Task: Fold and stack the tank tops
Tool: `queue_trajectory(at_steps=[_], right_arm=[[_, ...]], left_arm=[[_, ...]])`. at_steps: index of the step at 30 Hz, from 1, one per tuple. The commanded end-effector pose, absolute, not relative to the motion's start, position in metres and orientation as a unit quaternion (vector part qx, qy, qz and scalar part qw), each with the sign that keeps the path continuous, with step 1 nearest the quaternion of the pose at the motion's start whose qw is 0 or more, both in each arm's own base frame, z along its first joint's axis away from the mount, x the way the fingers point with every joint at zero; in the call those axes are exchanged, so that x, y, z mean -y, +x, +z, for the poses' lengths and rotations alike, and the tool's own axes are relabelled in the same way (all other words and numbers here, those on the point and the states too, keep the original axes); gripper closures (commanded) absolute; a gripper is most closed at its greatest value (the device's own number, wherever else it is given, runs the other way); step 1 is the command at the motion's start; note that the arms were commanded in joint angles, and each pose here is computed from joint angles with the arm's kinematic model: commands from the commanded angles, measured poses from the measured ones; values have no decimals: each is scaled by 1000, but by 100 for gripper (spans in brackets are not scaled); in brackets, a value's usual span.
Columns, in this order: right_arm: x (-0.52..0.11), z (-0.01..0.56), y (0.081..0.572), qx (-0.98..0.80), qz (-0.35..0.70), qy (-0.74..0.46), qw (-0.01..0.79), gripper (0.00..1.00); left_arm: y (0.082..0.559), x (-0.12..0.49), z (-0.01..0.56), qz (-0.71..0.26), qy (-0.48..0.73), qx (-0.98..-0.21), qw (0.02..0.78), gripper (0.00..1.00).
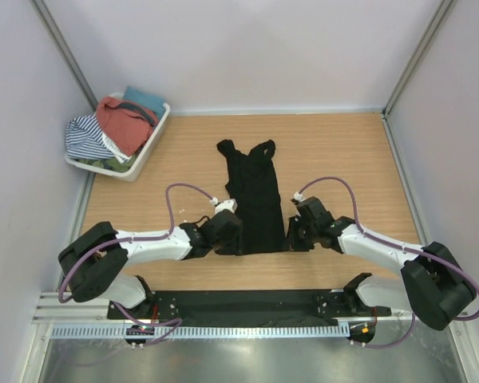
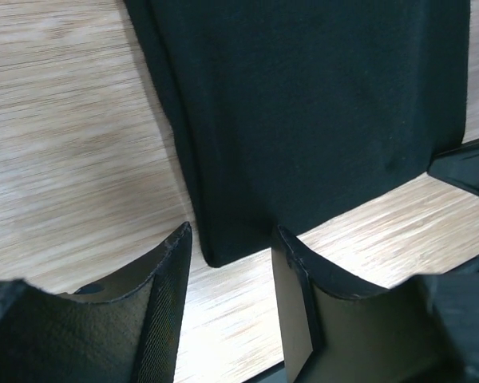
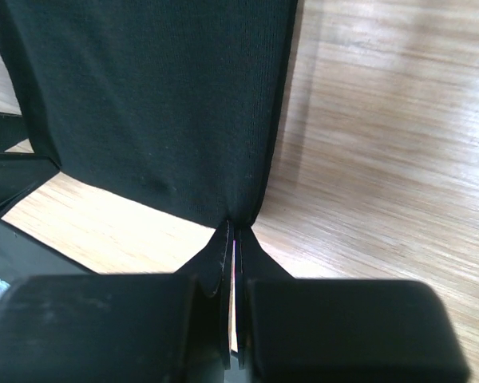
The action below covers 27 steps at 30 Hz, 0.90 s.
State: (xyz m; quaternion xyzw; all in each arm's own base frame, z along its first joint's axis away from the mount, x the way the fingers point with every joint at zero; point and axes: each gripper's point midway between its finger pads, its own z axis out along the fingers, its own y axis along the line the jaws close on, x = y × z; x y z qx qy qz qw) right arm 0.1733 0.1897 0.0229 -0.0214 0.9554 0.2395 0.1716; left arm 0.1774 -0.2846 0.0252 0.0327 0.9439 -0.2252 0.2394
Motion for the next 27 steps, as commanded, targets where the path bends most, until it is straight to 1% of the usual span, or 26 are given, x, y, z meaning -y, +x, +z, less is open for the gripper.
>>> queue_trajectory(at_steps=[1,4,5,7,9,12,19,27], right_arm=[[-196,28,176,-950,251,-18,186,99],[-198,28,173,-950,252,-22,183,99],[-198,29,173,-950,252,-22,183,99],[-197,27,172,-951,247,-20,183,99],[-195,25,172,-952,244,-17,182,99],[-194,24,172,-953,241,-15,184,99],[-194,23,173,-953,240,-13,184,99],[-194,24,171,-953,241,-11,182,99]], left_arm=[[176,292,25,-240,41,-939,241,54],[175,290,24,-241,39,-939,240,57],[174,290,22,-242,40,-940,238,60],[172,288,20,-237,39,-942,235,62],[170,282,17,-230,31,-944,233,62],[164,274,14,-228,26,-945,231,60],[156,267,14,-235,24,-946,224,59],[157,274,5,-232,31,-949,212,67]])
